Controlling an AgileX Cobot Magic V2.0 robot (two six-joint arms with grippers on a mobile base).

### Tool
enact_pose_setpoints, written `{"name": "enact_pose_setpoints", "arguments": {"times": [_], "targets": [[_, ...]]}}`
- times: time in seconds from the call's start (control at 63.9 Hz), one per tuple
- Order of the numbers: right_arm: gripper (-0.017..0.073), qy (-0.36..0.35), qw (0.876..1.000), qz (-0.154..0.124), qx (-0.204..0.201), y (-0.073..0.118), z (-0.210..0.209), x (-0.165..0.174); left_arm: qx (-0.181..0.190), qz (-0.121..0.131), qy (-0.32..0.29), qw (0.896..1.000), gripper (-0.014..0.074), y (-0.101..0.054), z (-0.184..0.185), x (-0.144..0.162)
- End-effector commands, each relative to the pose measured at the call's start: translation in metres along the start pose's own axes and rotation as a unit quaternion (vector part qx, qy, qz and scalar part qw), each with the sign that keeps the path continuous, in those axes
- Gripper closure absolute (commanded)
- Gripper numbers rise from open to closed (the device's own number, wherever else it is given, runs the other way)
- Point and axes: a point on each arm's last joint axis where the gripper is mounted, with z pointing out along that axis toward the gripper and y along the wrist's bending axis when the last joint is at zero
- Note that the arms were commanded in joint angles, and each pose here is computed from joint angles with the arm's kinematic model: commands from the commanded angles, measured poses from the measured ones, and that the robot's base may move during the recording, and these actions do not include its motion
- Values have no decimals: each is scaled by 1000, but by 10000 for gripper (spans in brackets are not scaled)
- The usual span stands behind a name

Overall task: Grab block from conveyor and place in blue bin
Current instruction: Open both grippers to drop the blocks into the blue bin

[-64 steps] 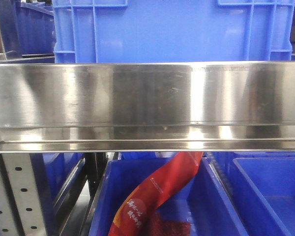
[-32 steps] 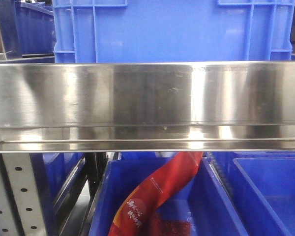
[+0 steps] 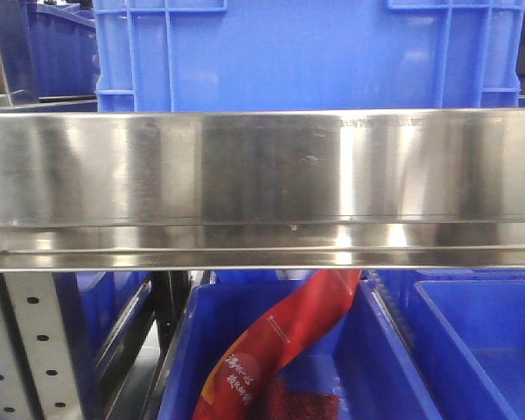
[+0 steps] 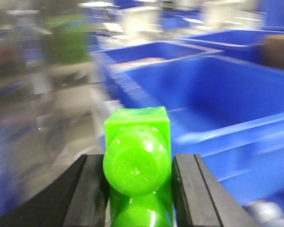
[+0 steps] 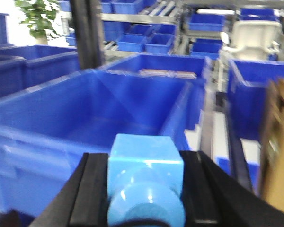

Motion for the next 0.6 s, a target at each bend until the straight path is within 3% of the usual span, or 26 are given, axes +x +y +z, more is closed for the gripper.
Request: {"name": "enact_pose_setpoints", "arguments": {"times": [0.0, 0.188, 0.282, 0.579], "targets": [[712, -4, 1000, -11, -19, 4, 21, -20, 43, 8, -2, 999, 704, -10, 20, -24], [712, 20, 997, -17, -75, 23, 77, -50, 108, 20, 11, 994, 704, -40, 82, -61], [712, 40, 995, -20, -92, 32, 107, -54, 120, 24, 27, 992, 704, -53, 119, -67], [712, 130, 987, -22, -90, 42, 196, -23, 124, 30, 96, 987, 704, -78, 219, -36]]}}
